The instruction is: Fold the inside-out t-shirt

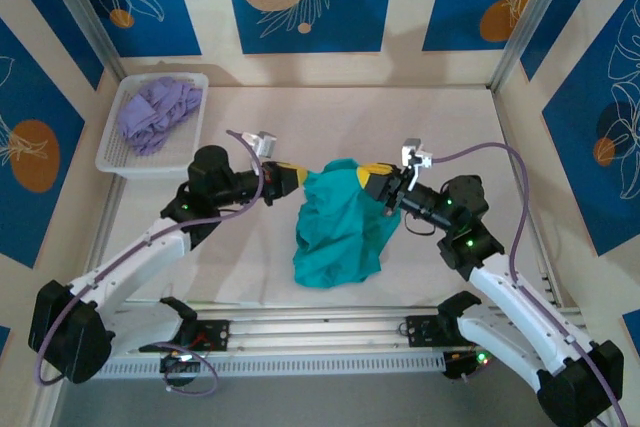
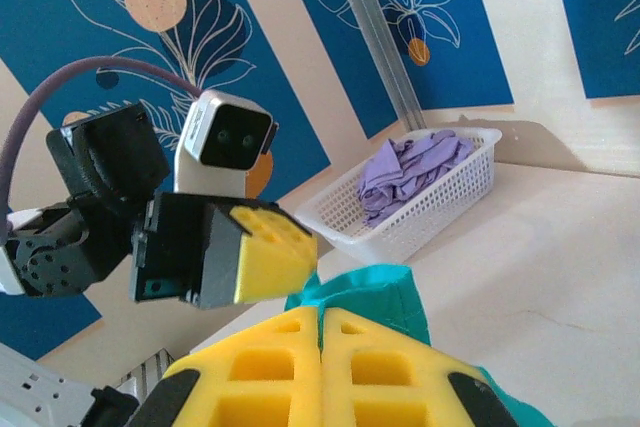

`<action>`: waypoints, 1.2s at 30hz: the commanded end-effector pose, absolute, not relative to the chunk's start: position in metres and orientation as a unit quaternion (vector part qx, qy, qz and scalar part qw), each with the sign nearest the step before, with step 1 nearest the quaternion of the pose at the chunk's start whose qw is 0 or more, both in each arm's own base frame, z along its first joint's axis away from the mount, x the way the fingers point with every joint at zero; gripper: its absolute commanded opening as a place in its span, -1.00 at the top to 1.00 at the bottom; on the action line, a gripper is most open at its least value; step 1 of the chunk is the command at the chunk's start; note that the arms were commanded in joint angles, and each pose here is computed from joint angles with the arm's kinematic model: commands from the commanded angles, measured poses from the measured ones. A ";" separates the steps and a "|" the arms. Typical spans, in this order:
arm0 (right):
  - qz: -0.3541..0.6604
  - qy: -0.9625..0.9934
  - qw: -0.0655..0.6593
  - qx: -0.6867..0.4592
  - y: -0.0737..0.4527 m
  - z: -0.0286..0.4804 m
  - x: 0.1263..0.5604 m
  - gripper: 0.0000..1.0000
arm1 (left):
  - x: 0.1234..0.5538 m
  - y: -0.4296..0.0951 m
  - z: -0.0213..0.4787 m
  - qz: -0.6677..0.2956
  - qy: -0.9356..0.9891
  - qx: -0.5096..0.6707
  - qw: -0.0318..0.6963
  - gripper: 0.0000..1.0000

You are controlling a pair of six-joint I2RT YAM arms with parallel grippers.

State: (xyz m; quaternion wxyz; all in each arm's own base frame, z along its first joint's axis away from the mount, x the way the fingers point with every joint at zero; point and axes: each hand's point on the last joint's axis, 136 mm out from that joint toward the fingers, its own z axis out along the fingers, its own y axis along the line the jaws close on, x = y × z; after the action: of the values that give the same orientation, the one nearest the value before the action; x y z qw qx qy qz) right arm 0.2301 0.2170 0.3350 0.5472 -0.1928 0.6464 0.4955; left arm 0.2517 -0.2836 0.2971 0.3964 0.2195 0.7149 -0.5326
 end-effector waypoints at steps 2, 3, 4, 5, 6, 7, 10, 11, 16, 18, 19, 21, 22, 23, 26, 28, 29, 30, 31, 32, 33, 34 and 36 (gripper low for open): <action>0.496 0.620 0.563 -0.229 0.219 0.358 0.222 1.00 | 0.251 -0.282 0.288 -0.512 0.717 0.232 0.412 0.84; 0.492 0.621 0.563 -0.235 0.219 0.356 0.221 1.00 | 0.253 -0.280 0.286 -0.507 0.719 0.228 0.417 0.84; 0.489 0.621 0.563 -0.242 0.218 0.355 0.219 1.00 | 0.254 -0.279 0.285 -0.504 0.720 0.226 0.421 0.85; 0.487 0.620 0.564 -0.247 0.217 0.354 0.218 1.00 | 0.255 -0.278 0.283 -0.499 0.721 0.223 0.425 0.85; 0.486 0.619 0.563 -0.251 0.216 0.353 0.216 1.00 | 0.256 -0.276 0.282 -0.496 0.723 0.220 0.427 0.85; 0.484 0.621 0.562 -0.253 0.215 0.351 0.216 1.00 | 0.257 -0.275 0.281 -0.493 0.724 0.217 0.430 0.85; 0.477 0.628 0.560 -0.253 0.211 0.347 0.217 1.00 | 0.259 -0.267 0.283 -0.480 0.727 0.204 0.446 0.95; 0.475 0.630 0.560 -0.252 0.209 0.345 0.218 1.00 | 0.260 -0.264 0.284 -0.475 0.728 0.197 0.453 0.98; 0.465 0.639 0.562 -0.244 0.203 0.339 0.221 1.00 | 0.259 -0.249 0.300 -0.466 0.715 0.180 0.489 1.00; 0.466 0.642 0.559 -0.244 0.204 0.336 0.221 1.00 | 0.255 -0.249 0.310 -0.478 0.702 0.185 0.495 1.00; 0.468 0.642 0.557 -0.243 0.204 0.335 0.222 1.00 | 0.250 -0.252 0.314 -0.491 0.691 0.194 0.494 1.00; 0.475 0.638 0.554 -0.245 0.206 0.336 0.221 1.00 | 0.240 -0.262 0.324 -0.524 0.668 0.218 0.482 1.00; 0.478 0.635 0.555 -0.246 0.208 0.338 0.220 1.00 | 0.235 -0.267 0.326 -0.540 0.659 0.231 0.469 0.96; 0.482 0.632 0.555 -0.247 0.209 0.340 0.220 1.00 | 0.233 -0.272 0.327 -0.548 0.656 0.240 0.460 0.92; 0.493 0.621 0.554 -0.252 0.215 0.345 0.220 1.00 | 0.226 -0.287 0.320 -0.556 0.657 0.266 0.433 0.83; 0.498 0.619 0.550 -0.258 0.221 0.346 0.221 1.00 | 0.222 -0.295 0.316 -0.554 0.660 0.280 0.423 0.80; 0.499 0.617 0.549 -0.261 0.223 0.347 0.221 1.00 | 0.221 -0.297 0.316 -0.554 0.660 0.285 0.421 0.80; 0.500 0.618 0.547 -0.263 0.225 0.346 0.221 1.00 | 0.220 -0.299 0.315 -0.553 0.661 0.287 0.419 0.78; 0.499 0.619 0.546 -0.264 0.226 0.345 0.221 1.00 | 0.220 -0.299 0.315 -0.553 0.661 0.287 0.418 0.77; 0.497 0.620 0.546 -0.264 0.226 0.344 0.222 1.00 | 0.220 -0.299 0.314 -0.552 0.661 0.287 0.418 0.76; 0.495 0.622 0.546 -0.263 0.226 0.342 0.223 1.00 | 0.220 -0.299 0.313 -0.552 0.662 0.287 0.418 0.76; 0.493 0.624 0.546 -0.263 0.226 0.341 0.223 1.00 | 0.219 -0.298 0.313 -0.551 0.662 0.288 0.419 0.75; 0.490 0.627 0.546 -0.262 0.225 0.338 0.223 1.00 | 0.219 -0.297 0.313 -0.549 0.662 0.287 0.421 0.72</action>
State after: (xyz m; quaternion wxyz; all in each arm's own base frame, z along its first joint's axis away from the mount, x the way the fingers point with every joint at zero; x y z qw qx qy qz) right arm 0.2267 0.2254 0.3199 0.5228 -0.2494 0.6497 0.4924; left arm 0.2261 -0.2960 0.2913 0.4023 0.2621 0.6886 -0.5434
